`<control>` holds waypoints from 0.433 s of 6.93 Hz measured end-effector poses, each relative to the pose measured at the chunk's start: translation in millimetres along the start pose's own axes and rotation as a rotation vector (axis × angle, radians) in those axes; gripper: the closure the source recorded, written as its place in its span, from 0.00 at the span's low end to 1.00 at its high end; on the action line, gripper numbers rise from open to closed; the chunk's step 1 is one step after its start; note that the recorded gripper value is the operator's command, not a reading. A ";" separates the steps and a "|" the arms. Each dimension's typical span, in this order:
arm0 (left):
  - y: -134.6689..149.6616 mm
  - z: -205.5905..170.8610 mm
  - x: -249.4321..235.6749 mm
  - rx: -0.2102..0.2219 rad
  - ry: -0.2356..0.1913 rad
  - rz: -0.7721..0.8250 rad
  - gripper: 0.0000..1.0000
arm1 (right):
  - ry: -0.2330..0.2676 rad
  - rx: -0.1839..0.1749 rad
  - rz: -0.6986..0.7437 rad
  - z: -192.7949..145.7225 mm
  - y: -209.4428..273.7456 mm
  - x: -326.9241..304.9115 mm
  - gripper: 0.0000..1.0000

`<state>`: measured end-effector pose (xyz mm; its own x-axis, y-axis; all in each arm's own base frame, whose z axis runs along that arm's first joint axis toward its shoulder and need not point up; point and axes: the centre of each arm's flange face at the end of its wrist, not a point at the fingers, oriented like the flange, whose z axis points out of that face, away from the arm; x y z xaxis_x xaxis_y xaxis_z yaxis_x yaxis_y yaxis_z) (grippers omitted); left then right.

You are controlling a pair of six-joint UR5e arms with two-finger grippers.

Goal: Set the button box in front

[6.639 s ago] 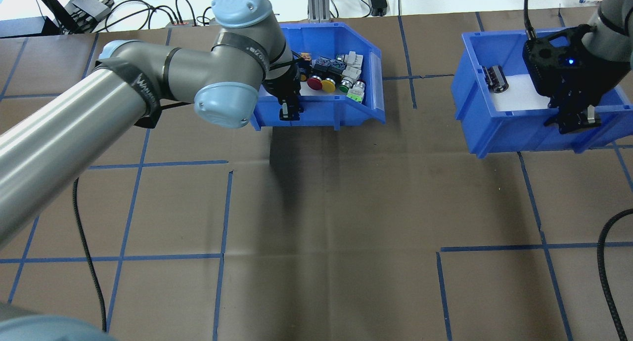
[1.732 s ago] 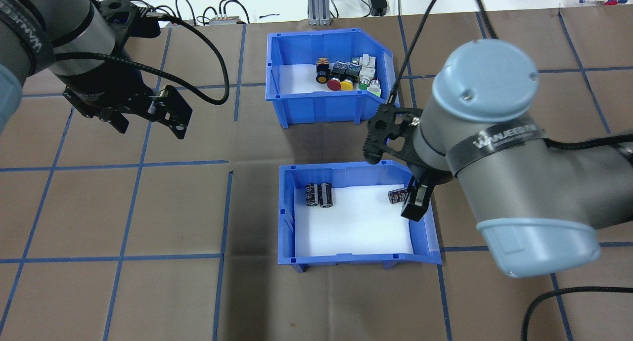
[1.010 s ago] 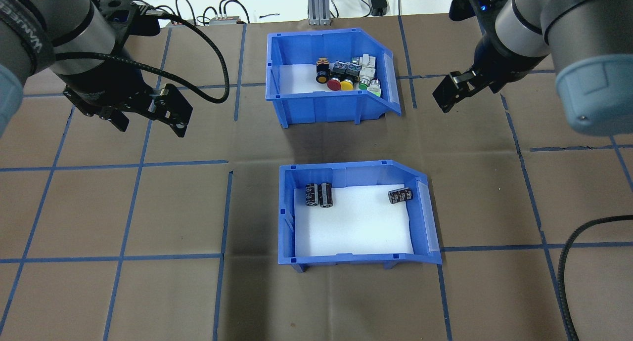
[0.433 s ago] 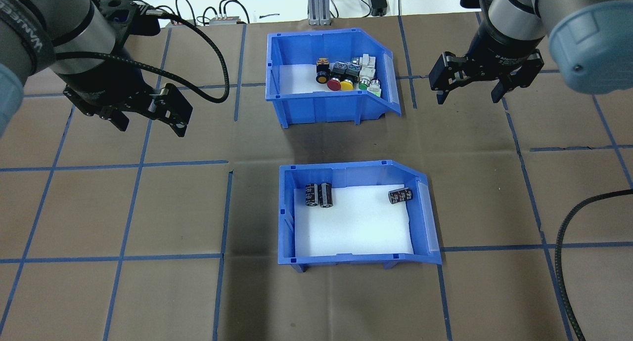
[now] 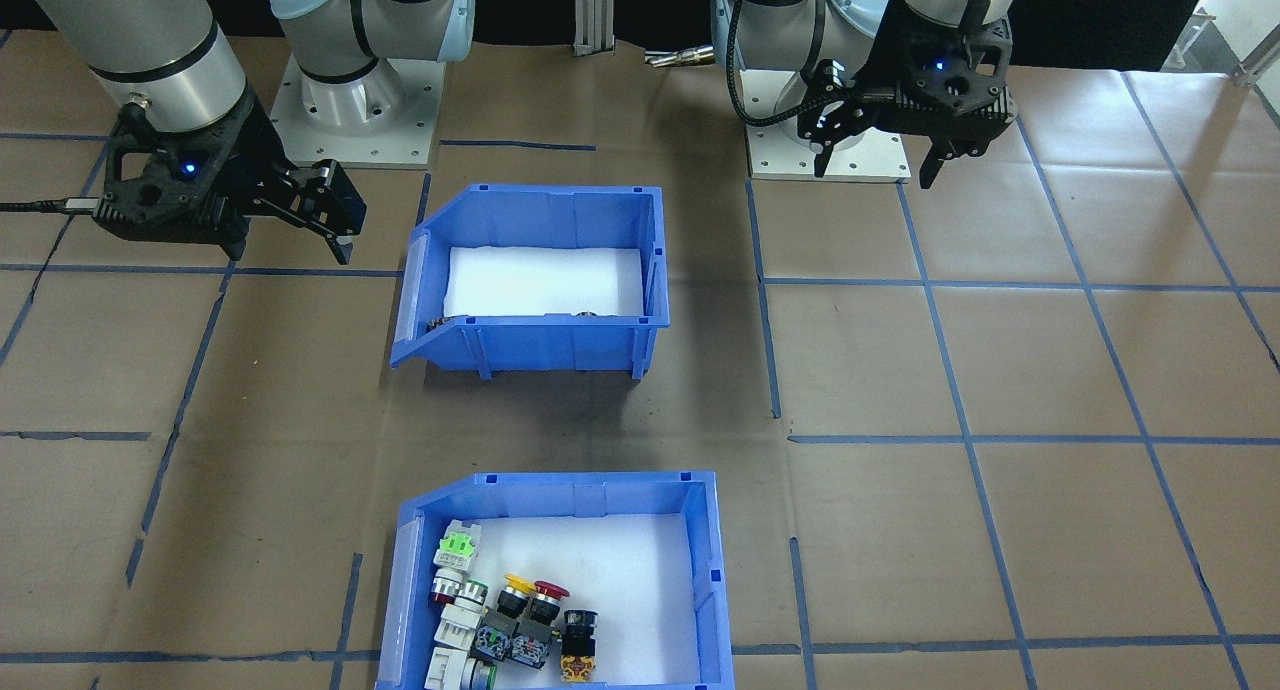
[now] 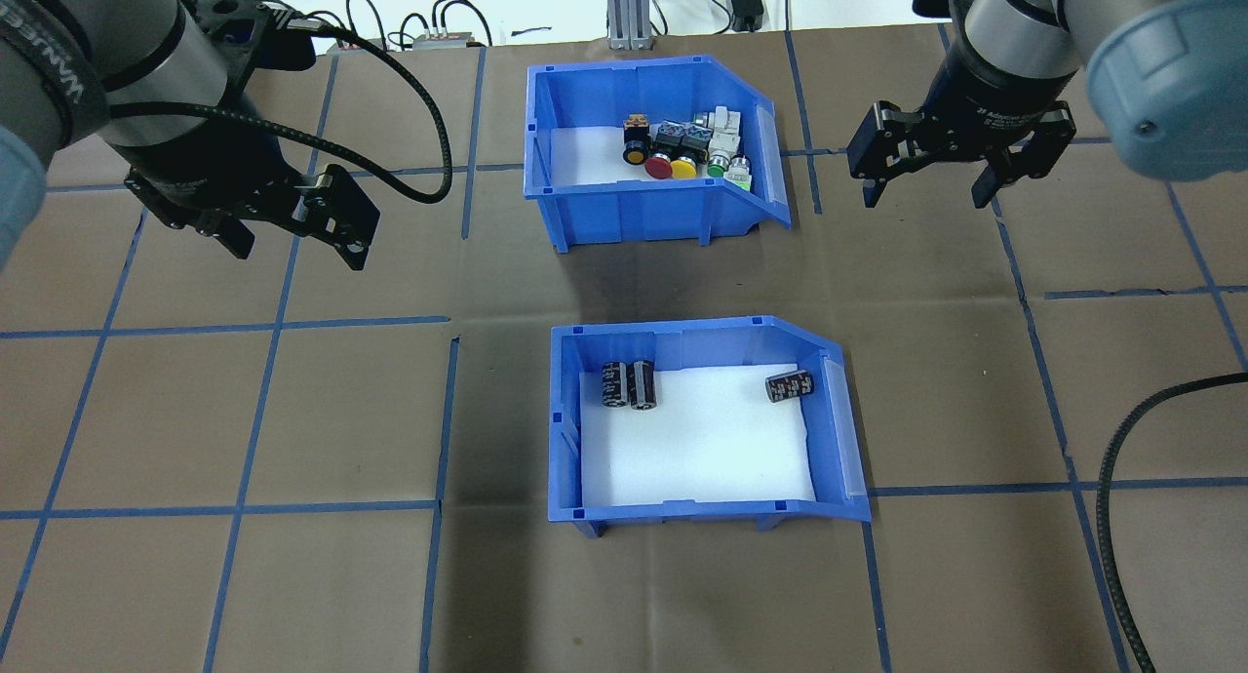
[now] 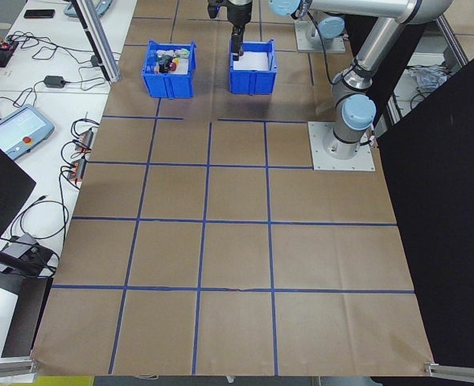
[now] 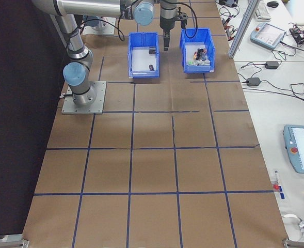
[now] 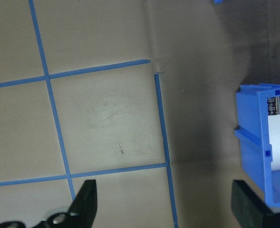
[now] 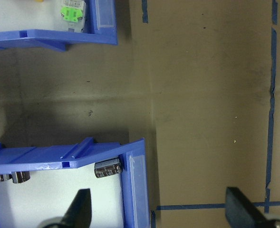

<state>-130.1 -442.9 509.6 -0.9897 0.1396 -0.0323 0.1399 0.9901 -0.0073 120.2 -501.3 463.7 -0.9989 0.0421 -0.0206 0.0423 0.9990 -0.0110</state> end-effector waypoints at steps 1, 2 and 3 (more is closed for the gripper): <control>0.1 -0.1 0.0 0.000 0.000 0.000 0.00 | 0.003 -0.001 0.000 -0.6 0.7 0.3 0.00; 0.0 0.0 0.0 0.000 0.000 0.000 0.00 | 0.004 -0.003 0.001 -0.7 1.1 0.4 0.00; 0.0 0.0 0.0 0.000 0.000 0.000 0.00 | 0.005 -0.003 0.001 -0.8 1.3 0.5 0.00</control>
